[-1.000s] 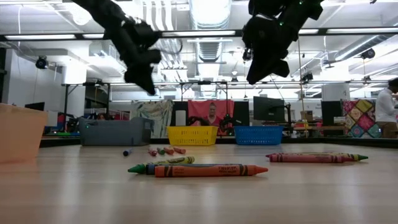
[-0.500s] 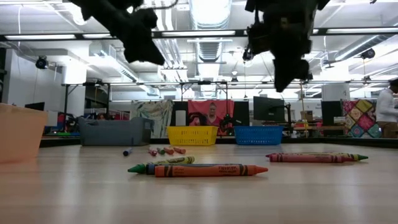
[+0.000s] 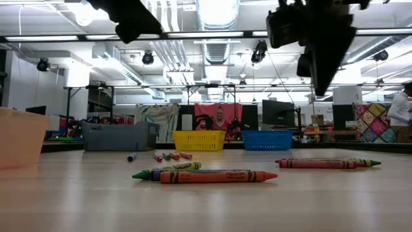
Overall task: Sort crayons
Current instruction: Put the red crayon into the blue bin
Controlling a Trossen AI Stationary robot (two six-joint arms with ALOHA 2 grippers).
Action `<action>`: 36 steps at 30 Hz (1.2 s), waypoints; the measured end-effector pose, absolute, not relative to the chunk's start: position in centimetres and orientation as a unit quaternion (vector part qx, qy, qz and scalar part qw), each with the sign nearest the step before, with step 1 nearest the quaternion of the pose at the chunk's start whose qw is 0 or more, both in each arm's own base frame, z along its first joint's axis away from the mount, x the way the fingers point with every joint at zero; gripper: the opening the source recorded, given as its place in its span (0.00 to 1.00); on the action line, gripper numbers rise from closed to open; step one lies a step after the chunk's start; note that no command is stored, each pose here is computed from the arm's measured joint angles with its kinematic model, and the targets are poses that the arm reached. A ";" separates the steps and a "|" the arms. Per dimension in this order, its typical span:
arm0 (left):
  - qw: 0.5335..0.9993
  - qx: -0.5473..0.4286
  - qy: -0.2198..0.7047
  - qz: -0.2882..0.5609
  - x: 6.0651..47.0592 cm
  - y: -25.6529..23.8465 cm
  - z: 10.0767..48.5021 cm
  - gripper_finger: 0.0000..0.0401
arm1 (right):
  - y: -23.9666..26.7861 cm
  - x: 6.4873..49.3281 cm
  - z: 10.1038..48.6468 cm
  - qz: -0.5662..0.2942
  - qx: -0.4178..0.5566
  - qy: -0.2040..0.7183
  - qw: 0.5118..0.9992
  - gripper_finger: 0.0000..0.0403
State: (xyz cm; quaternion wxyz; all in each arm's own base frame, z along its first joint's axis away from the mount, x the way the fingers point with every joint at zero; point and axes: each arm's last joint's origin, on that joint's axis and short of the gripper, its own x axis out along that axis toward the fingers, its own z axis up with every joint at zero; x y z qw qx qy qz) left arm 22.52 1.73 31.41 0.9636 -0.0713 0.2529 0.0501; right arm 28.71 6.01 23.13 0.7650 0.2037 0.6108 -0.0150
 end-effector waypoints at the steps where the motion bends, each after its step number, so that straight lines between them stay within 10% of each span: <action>1: 0.964 -0.070 0.252 0.045 22.5 1.3 31.4 0.13 | 6.3 28.7 22.9 -0.017 0.202 0.615 0.762 0.14; 36: 0.975 -0.042 0.214 0.030 22.3 -5.3 31.6 0.13 | 9.4 30.4 16.6 -0.063 0.002 0.651 0.756 0.31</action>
